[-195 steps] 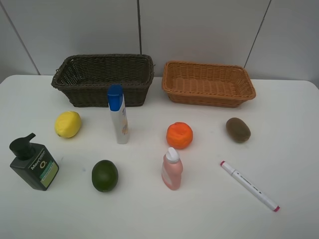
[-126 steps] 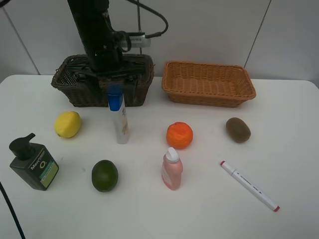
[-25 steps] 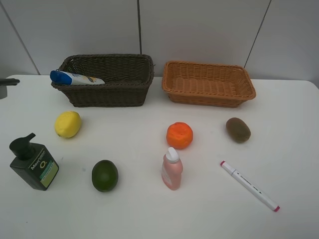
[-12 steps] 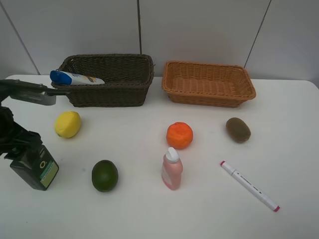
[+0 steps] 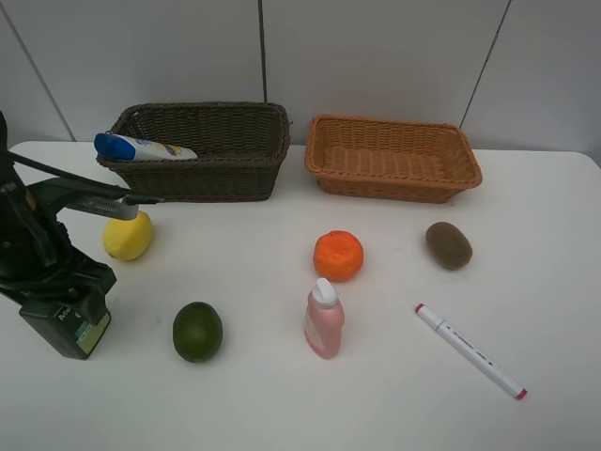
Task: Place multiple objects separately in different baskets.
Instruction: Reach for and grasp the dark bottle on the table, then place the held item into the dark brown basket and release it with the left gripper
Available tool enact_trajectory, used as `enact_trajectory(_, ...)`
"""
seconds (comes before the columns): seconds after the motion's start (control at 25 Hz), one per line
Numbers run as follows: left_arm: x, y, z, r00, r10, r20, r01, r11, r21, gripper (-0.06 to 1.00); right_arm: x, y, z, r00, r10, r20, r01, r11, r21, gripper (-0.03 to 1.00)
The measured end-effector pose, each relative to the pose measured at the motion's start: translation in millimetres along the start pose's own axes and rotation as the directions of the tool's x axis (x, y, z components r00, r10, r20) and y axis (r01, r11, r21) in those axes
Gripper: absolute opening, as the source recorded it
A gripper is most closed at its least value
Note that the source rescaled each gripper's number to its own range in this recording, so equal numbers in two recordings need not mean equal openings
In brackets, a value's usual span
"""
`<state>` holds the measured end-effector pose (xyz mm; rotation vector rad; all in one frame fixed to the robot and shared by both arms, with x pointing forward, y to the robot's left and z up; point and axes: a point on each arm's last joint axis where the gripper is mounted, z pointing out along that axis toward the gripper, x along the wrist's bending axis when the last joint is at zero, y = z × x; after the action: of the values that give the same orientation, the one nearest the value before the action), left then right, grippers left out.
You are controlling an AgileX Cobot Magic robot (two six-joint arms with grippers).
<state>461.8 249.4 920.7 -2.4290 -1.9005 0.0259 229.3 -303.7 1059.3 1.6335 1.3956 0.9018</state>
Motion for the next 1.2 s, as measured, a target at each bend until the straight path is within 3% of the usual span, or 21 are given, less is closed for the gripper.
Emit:
enact_trajectory(0.04,0.1,0.4,-0.2,1.0,0.001,-0.001,-0.001,1.0,0.0,0.79,0.0,0.0,0.0,1.0,0.0,0.0,0.0,1.0,0.0,0.98)
enact_trajectory(0.12,0.2,0.4,0.1,1.0,0.002,-0.002,-0.002,1.0,0.005,0.42,0.0,0.0,0.0,1.0,0.0,0.0,0.0,1.0,0.0,0.98)
enact_trajectory(0.16,0.8,0.4,-0.3,1.0,0.007,-0.008,-0.007,1.0,0.01,0.07,0.0,0.0,0.0,1.0,0.0,0.0,0.0,1.0,0.0,0.98)
enact_trajectory(0.44,-1.4,12.1,-26.2,0.999,-0.026,0.021,0.024,0.996,0.086,0.08,0.0,0.0,0.0,1.0,0.0,0.0,0.0,1.0,0.0,0.98)
enact_trajectory(0.6,-7.7,43.9,-83.2,0.992,-0.067,0.111,0.073,0.996,-0.047,0.08,0.0,0.0,0.0,1.0,0.0,0.0,0.0,1.0,0.0,0.98)
enact_trajectory(0.76,-10.0,88.4,-134.2,0.98,-0.099,0.172,0.136,0.966,-0.219,0.08,0.0,0.0,0.0,1.0,0.0,0.0,0.0,1.0,0.0,0.98)
enact_trajectory(1.0,-7.9,169.4,-140.6,0.978,-0.107,0.179,0.158,0.941,-0.299,0.08,0.0,0.0,0.0,1.0,0.0,0.0,0.0,1.0,0.0,0.98)
enact_trajectory(1.2,-0.7,225.1,-127.2,0.973,-0.171,0.157,0.216,0.916,-0.338,0.08,0.0,0.0,0.0,1.0,0.0,0.0,0.0,1.0,0.0,0.98)
